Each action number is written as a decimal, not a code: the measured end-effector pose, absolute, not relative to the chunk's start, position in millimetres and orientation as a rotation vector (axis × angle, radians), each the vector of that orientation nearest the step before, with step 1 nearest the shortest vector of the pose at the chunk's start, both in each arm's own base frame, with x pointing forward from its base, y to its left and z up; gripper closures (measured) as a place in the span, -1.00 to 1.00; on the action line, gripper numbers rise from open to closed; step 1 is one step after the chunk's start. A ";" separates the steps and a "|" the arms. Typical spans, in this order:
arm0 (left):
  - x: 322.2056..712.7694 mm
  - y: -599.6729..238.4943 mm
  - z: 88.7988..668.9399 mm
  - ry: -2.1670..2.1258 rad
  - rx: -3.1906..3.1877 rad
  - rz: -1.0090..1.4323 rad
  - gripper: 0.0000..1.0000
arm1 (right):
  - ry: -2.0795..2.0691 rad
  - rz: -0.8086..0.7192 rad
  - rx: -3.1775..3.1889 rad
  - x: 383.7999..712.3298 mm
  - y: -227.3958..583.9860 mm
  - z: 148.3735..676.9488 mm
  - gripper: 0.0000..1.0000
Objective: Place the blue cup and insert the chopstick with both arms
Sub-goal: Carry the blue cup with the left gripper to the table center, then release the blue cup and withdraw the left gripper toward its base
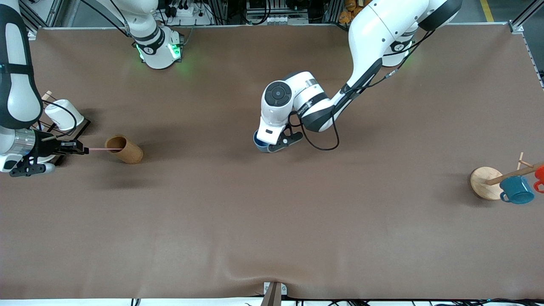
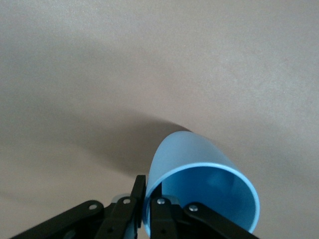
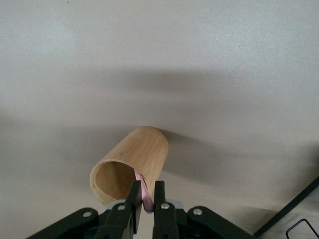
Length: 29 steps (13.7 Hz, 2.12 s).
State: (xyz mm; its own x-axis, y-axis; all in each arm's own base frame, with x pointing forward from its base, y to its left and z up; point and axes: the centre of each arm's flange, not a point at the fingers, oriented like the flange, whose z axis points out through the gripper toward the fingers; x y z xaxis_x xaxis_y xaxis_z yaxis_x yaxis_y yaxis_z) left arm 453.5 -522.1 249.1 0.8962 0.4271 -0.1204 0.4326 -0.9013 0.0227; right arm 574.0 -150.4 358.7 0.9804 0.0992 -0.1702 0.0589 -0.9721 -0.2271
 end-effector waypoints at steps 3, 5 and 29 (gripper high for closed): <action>455.3 -522.6 251.2 0.689 3.005 -0.169 0.28 | -0.118 0.266 -2.904 574.1 -150.1 358.8 0.73; 459.0 -523.5 256.5 0.694 2.994 -0.159 -0.17 | -0.118 0.266 -2.903 574.1 -149.7 358.8 0.73; 582.6 -293.5 575.4 0.595 2.966 0.340 -1.00 | -0.077 0.344 -2.885 595.7 -109.4 437.9 0.80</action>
State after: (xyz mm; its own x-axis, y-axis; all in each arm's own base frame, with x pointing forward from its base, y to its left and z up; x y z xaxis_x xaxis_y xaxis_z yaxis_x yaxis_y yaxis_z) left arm 582.6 -293.5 575.4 0.8989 0.3910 0.1978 0.3693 -0.9189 0.1385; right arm 595.7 -109.4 437.9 0.9710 0.0795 -0.2255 0.0244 -0.9711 -0.2373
